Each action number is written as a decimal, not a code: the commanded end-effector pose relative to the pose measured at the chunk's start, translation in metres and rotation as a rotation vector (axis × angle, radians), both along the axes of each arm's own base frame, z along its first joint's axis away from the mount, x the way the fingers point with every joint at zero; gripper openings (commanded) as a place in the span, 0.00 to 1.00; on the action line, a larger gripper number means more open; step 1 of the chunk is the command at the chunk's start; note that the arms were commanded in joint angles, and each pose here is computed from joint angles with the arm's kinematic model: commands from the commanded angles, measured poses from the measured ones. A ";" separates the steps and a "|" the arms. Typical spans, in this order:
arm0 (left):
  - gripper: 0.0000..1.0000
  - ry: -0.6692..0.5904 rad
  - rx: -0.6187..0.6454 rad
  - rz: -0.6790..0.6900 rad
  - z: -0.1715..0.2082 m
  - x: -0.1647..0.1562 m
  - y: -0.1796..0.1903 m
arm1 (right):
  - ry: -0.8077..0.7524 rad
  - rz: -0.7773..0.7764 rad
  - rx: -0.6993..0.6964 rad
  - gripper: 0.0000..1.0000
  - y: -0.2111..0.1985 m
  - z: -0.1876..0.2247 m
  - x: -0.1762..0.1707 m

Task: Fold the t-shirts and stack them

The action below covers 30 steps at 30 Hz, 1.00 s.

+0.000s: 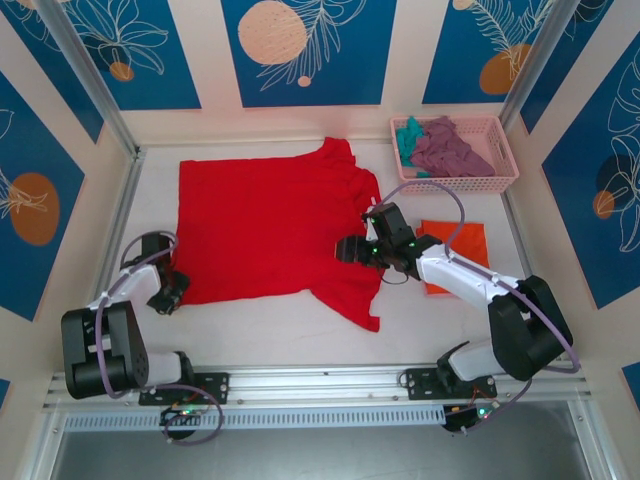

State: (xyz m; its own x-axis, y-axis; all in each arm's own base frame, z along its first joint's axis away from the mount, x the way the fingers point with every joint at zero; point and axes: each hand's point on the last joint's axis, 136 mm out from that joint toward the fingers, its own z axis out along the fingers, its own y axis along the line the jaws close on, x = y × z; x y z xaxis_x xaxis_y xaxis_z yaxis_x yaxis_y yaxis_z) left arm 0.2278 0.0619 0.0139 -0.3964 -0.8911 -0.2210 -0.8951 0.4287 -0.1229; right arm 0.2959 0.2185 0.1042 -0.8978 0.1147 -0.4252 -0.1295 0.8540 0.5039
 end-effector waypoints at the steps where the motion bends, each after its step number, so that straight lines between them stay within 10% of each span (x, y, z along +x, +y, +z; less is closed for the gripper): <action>1: 0.37 0.030 -0.032 0.031 -0.015 -0.007 -0.002 | 0.019 -0.008 -0.003 0.70 -0.002 -0.002 -0.004; 11: 0.00 0.020 -0.037 0.033 -0.013 -0.016 -0.004 | 0.034 -0.036 -0.015 0.69 -0.009 0.003 -0.010; 20: 0.00 -0.053 -0.027 -0.045 0.004 -0.014 -0.008 | 0.230 -0.170 -0.184 0.68 -0.056 -0.021 -0.074; 30: 0.00 -0.082 -0.012 -0.089 0.007 -0.006 -0.007 | 0.171 0.176 -0.359 0.68 -0.035 -0.051 -0.149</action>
State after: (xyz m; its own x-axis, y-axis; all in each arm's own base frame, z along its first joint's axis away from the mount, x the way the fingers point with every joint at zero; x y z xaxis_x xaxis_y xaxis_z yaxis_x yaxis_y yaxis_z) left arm 0.2248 0.0558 0.0246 -0.4317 -0.8639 -0.2595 -0.8497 0.4860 -0.2044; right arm 0.1594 0.1876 0.0642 -0.9621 -0.1046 -0.2517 -0.1713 0.9504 0.2597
